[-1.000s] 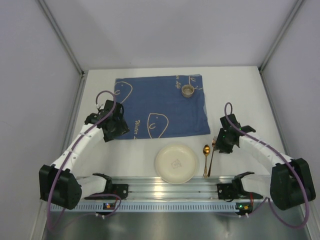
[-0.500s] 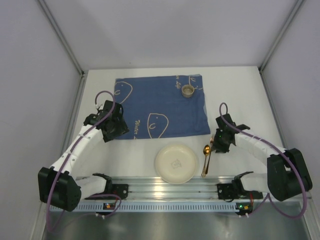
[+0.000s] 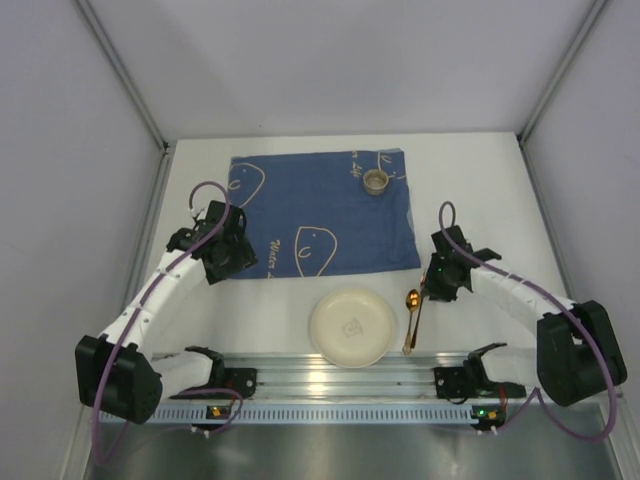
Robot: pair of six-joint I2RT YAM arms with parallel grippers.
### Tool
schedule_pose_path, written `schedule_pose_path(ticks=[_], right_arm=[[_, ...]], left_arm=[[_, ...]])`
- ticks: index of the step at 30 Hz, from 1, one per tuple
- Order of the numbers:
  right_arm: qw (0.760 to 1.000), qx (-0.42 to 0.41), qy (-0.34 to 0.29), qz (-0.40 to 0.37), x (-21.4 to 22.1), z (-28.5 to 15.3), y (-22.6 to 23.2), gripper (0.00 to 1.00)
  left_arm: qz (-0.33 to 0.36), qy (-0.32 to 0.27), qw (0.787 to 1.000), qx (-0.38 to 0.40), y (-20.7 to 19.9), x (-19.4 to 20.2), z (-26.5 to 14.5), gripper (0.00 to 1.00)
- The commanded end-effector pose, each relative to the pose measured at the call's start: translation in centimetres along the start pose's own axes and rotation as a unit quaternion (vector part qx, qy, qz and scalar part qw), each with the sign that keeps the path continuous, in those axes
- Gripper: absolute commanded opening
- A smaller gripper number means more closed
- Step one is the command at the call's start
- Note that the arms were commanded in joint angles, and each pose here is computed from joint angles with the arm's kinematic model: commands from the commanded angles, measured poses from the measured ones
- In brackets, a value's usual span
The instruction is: Set the dinner table for one person
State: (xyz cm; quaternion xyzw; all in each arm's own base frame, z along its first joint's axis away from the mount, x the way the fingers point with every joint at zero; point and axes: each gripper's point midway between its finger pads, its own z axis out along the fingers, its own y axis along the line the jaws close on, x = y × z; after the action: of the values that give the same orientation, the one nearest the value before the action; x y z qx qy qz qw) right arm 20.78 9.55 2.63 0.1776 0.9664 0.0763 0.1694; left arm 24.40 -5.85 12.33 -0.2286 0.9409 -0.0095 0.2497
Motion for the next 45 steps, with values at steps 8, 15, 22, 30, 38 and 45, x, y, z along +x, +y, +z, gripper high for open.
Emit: schedule_pose_path(ticks=[8,15,22,30,38,45], right_arm=[[0.999,0.0,-0.019,-0.035,-2.9,1.8,2.3,0.26],[0.995,0.06,0.023,-0.074,-1.5,4.1,0.3,0.07],[0.991,0.075,0.028,-0.107,-1.5,4.7,-0.1,0.0],[0.989,0.073,-0.057,-0.114,-7.4,-0.6,2.2,0.0],[0.989,0.004,-0.113,-0.091,-12.0,-7.0,7.1,0.0],[0.99,-0.07,-0.113,-0.053,-11.9,-11.0,9.7,0.0]], left_arm=[[-0.008,-0.005,1.0,-0.006,0.0,-0.4,-0.1,0.74],[-0.005,-0.001,1.0,-0.01,0.1,-0.2,0.1,0.74],[0.005,0.002,1.0,0.015,-0.8,-0.3,-0.1,0.74],[0.081,-0.003,0.993,0.09,-6.9,0.0,-1.6,0.75],[0.146,0.042,0.948,0.278,-17.7,4.6,-4.4,0.71],[0.199,0.087,0.875,0.432,-25.7,10.3,-9.1,0.71]])
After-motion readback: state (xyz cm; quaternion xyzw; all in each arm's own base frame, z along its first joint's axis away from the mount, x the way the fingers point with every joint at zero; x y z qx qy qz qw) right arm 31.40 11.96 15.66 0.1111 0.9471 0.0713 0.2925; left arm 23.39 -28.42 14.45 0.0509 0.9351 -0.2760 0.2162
